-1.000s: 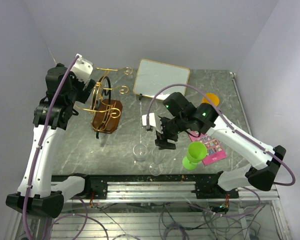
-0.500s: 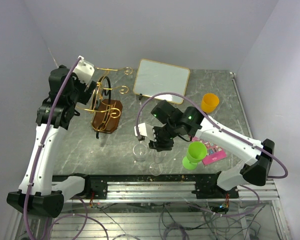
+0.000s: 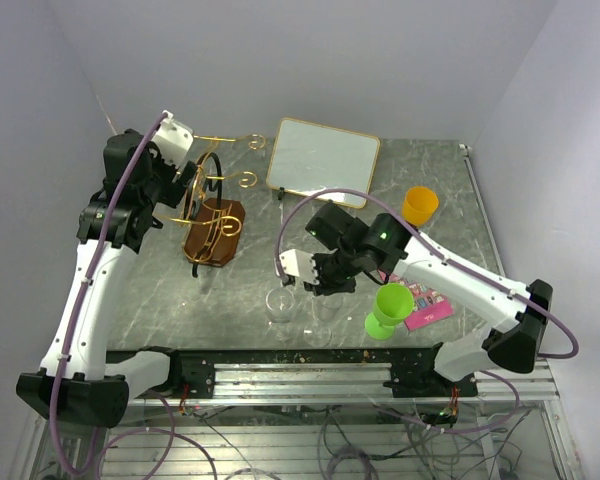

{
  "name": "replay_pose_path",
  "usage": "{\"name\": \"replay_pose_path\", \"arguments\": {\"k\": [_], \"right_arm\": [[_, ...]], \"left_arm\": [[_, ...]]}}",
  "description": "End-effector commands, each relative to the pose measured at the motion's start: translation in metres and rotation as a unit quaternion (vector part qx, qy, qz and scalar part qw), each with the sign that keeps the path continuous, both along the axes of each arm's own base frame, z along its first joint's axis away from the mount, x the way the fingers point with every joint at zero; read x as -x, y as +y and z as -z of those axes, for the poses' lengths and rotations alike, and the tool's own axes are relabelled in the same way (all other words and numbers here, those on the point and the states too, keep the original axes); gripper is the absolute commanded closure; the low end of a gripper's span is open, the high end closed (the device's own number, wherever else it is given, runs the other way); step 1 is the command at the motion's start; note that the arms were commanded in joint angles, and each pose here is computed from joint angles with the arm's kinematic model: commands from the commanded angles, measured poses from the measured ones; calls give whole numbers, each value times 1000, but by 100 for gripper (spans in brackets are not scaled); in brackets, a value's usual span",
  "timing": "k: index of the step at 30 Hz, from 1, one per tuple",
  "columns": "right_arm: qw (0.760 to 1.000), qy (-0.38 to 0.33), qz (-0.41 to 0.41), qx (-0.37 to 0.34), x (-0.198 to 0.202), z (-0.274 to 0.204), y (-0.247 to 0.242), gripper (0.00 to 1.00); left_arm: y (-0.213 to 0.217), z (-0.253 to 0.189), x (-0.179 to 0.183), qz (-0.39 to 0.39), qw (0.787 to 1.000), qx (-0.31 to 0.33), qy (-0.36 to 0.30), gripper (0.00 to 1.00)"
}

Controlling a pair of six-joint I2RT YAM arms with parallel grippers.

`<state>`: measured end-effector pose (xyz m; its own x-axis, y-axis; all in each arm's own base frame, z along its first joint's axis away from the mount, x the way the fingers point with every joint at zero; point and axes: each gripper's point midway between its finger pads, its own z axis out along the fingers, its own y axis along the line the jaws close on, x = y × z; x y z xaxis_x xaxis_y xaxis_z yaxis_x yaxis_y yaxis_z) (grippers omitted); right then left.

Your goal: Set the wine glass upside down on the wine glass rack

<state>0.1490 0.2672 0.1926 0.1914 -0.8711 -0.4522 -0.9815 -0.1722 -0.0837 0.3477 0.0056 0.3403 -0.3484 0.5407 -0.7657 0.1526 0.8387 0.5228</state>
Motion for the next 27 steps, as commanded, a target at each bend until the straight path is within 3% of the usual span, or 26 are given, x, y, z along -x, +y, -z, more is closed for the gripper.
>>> {"name": "replay_pose_path", "arguments": {"k": [1,7,12,16,21,24,27], "right_arm": [[999,-51,7,-16,-8,-23,-9,100],[990,-116,31,-71,-31,-62,-14,100],[966,-182,102,-156,-84,-115,-31,100],[931,-227,176,-223,-131,-159,-48,100],[866,-278,279,-309,-174,-211,-57,100],[830,-286,316,-361,-186,-238,-55,100],[816,-269,321,-398,-187,-259,-45,100]], "left_arm": [[-5,-13,-4,8,1000,18,-19,0],[-7,-20,-4,5,999,40,-31,0],[-26,-29,0,43,994,94,-36,0],[-48,-45,6,82,983,158,-49,1],[-78,-71,11,135,962,233,-55,1],[-100,-88,16,179,941,282,-55,3],[-124,-100,21,224,911,343,-41,6]]}}
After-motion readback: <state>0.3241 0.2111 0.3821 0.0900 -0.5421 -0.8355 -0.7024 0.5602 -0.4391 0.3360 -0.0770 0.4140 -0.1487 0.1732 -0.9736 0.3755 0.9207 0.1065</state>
